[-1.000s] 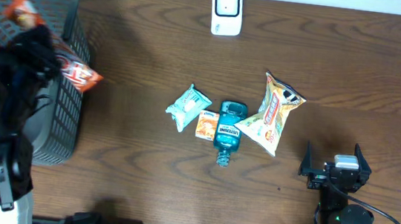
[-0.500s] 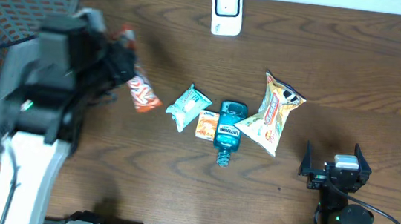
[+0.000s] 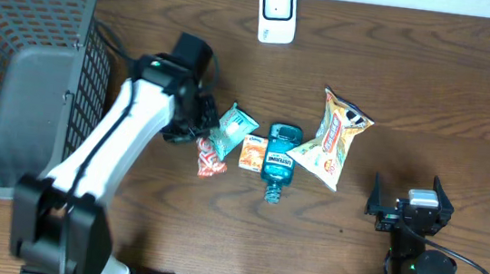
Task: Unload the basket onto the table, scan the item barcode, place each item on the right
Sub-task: 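Carry the candy bar to the table center and release it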
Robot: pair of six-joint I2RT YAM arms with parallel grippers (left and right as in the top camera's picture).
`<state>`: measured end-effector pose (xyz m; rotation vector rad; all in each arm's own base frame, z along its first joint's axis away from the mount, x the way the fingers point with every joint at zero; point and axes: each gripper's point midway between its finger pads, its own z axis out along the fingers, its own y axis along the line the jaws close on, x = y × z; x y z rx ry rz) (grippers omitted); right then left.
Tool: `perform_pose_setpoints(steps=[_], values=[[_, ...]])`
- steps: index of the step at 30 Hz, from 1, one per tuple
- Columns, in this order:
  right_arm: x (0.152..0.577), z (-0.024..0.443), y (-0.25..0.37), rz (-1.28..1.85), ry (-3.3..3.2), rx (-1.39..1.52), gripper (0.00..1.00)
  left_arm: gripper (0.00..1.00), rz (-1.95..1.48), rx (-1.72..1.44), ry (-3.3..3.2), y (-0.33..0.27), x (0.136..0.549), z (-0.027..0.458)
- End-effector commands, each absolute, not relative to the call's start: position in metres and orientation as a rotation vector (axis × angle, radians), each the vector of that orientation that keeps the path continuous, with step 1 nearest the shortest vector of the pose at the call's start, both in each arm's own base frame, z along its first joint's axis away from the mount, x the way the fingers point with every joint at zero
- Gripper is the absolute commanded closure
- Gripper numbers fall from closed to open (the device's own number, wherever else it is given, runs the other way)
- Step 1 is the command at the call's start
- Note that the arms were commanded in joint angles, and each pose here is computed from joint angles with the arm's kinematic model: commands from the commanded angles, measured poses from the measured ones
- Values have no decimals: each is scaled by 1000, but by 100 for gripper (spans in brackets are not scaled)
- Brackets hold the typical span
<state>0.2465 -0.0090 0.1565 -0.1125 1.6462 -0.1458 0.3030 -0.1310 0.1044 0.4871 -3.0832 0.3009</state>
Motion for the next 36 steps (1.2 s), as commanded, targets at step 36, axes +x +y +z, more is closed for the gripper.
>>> perform_pose_setpoints(steps=[36], values=[[247, 155, -7, -143, 1649, -127, 1, 75, 65, -232, -3389, -251, 346, -5]])
